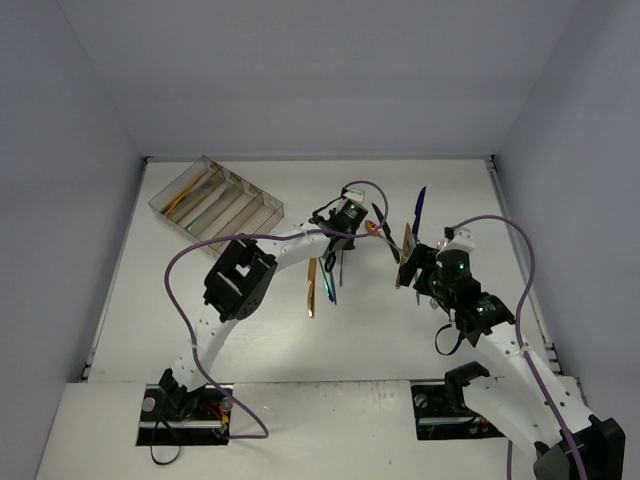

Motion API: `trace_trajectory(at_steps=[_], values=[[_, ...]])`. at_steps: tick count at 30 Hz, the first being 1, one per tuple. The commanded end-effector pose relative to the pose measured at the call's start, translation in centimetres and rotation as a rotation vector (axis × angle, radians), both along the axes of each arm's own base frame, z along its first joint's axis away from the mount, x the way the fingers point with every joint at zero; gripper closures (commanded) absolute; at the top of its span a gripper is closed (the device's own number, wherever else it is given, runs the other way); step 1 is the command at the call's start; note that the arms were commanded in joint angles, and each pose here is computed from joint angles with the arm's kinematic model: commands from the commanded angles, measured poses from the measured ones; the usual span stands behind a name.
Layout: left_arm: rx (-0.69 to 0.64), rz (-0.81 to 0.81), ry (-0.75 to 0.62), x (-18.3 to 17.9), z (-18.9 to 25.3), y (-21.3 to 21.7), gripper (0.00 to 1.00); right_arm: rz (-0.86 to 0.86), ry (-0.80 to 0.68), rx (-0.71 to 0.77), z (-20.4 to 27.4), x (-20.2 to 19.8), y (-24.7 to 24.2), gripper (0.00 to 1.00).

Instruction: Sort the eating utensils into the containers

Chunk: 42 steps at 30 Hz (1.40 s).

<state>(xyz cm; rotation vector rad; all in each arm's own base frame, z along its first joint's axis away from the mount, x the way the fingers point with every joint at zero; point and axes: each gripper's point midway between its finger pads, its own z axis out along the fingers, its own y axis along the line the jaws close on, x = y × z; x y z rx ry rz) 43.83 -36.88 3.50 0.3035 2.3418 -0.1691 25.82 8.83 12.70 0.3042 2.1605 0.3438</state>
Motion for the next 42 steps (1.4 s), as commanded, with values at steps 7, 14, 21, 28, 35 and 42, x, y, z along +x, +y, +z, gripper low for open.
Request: trace_trajectory(at_steps=[7,14,21,28,35,42], values=[[-0.122,-0.022,-0.109,0.7,7.3,-1.9,1.00,-0.018,-0.055,0.024,1.3,0.6,0.0,0.32],[-0.156,-0.121,-0.278,0.3,18.3,-0.3,1.00,-0.018,-0.057,0.021,1.3,0.5,-0.1,0.32],[-0.084,-0.217,-0.323,2.5,22.6,8.0,1.00,-0.017,-0.039,0.009,0.8,0.6,-0.1,0.32],[0.185,-0.298,-0.323,7.2,21.5,20.4,1.00,-0.017,-0.019,-0.007,0.3,0.9,-0.2,0.32],[0.219,-0.292,-0.281,10.3,18.5,29.1,1.00,-0.017,0.013,-0.027,-0.4,1.2,-0.2,0.32],[0.210,-0.278,-0.268,12.6,15.8,33.5,1.00,-0.019,0.045,-0.032,-1.3,1.2,-0.1,0.32]])
